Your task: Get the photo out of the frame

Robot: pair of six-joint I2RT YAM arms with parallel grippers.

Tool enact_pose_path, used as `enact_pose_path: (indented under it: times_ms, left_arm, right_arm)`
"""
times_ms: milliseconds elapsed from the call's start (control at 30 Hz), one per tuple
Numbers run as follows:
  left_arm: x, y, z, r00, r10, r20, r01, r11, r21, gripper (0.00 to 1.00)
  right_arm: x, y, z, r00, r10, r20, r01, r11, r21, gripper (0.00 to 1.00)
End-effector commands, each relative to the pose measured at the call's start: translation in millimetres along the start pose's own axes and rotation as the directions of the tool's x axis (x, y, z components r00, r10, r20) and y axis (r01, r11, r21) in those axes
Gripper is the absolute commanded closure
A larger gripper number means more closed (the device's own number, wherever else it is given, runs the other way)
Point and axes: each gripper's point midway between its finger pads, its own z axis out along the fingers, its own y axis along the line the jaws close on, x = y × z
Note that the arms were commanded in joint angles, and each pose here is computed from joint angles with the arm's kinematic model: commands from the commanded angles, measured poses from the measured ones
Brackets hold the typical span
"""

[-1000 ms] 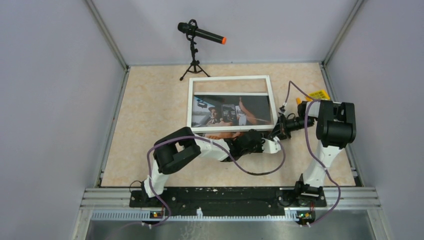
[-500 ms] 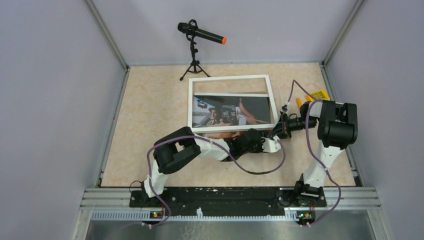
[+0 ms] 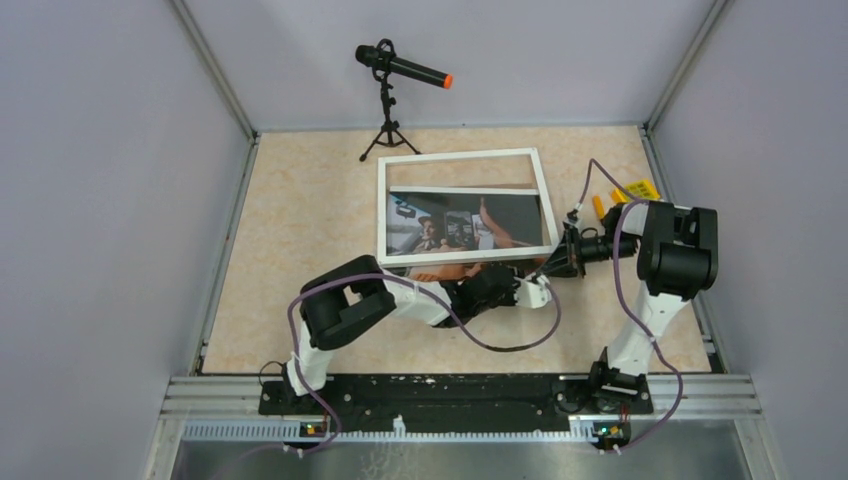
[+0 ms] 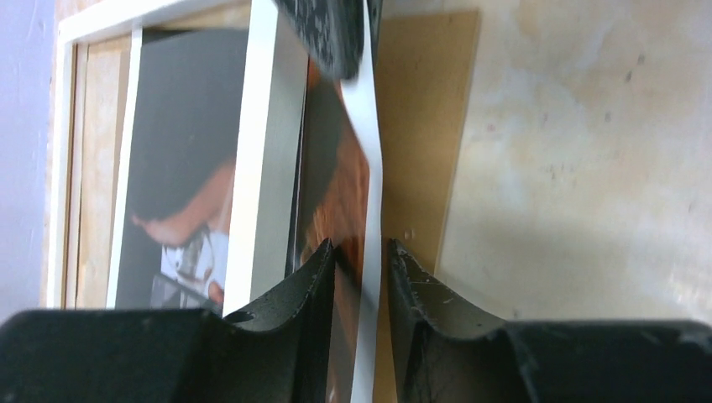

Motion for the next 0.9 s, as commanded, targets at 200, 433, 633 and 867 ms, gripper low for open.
enact_pose_path:
  times_ms: [200,433,633,867]
  left_arm:
    - [42.1,22.9,-40.9,0.991,0.036,-0.131,-0.045,0.997,-0.07,0.73]
    - [39.6,6.9,-57.7,0.983,0.056,-0.175,-0.042,0.996,0.084,1.0]
    - [30.7,-13.1,-107.1,0.976,0.036,-0.215,0.024,0.963,0.268,1.0]
    - [20.7,-30.0,-162.6,0.944,-0.025,-0.328,0.171,0.89,0.422,1.0]
  right_arm:
    - [-0.7,19.5,-9.3,0.996,-0.083,0.034,0.084,0.996,-0.033,1.0]
    - [0.9,27.4,-13.5,0.99,-0.141,0.008,0.142,0.989,-0.039,0.57]
    - [-7.3,36.0,-28.5,0.974,-0.224,0.025,0.223,0.973,0.058,0.51]
    - [-17.9,50.1,-46.2,0.954,-0.301,0.01,0.297,0.945,0.136,0.52]
